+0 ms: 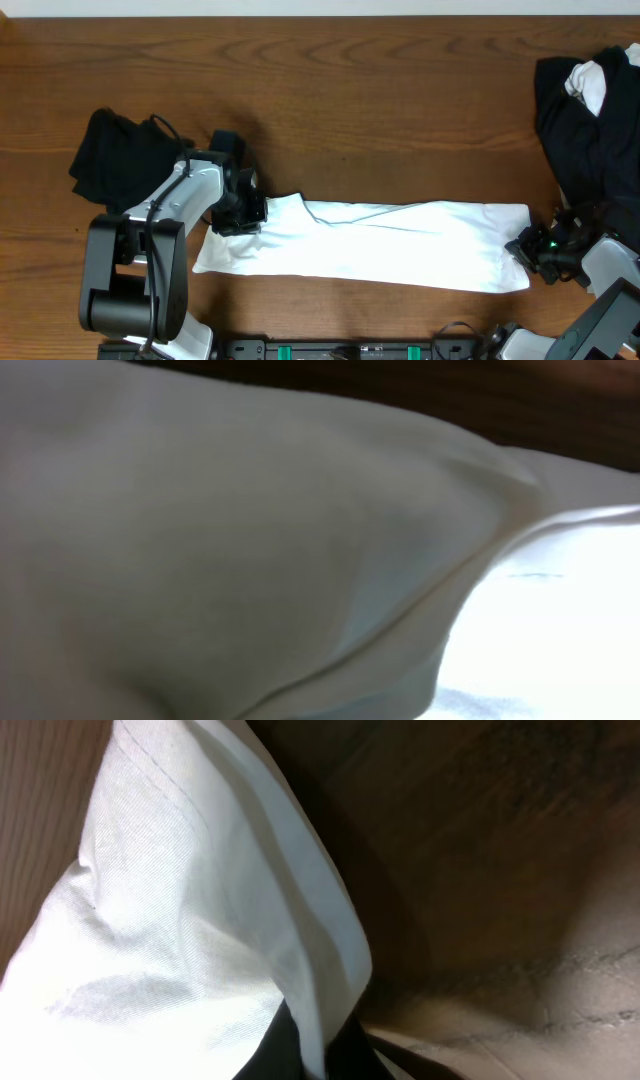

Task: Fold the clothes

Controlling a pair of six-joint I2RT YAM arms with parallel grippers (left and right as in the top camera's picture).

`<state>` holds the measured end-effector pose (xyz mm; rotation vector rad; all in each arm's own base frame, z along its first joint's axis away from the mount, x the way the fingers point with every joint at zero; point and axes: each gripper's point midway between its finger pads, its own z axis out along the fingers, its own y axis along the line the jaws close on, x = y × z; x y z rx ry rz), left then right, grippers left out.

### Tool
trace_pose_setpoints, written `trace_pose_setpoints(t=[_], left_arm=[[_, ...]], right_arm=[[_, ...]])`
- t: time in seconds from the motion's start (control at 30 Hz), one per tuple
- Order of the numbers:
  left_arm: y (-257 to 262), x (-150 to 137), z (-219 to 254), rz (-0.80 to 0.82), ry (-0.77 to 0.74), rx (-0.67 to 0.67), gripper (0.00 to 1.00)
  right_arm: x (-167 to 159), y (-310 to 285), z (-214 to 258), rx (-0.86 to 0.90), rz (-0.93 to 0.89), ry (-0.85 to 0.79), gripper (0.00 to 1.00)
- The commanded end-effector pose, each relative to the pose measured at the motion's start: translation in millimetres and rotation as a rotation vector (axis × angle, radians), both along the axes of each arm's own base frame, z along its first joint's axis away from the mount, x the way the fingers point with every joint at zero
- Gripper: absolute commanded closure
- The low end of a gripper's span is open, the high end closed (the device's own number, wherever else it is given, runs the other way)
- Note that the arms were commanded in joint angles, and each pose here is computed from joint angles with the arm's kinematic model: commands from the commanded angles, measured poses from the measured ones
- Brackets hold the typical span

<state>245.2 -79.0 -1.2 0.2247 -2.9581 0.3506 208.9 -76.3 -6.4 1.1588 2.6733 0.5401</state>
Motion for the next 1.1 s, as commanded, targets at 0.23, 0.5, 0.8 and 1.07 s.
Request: trace_pose_setpoints(t=[0.23,0.5,0.8,1.07], left_arm=[[-17.1,27.8,45.5,-0.003,-0.143,-0.108,0.83],[-16.9,35.0,89.1,-0.017,-0.306,-0.122,0.71],[-15.3,23.8,92.1,-0.015,-0.278,-0.118,0.7],[-15.0,21.1,91.7,-0.015,-0.267,-0.117,0.7]], right_arm=[[34.8,-50.1,54.2,-0.11,-0.074,0.011,0.99],[52.4,-76.7,117.4,-0.207,-0.051,-0.003,0.99],[49.2,-34.5,121.8,-0.172,0.088,0.072,0.99],[65.4,37.2,120.3,-0.186,0.296,0.089,0.99]])
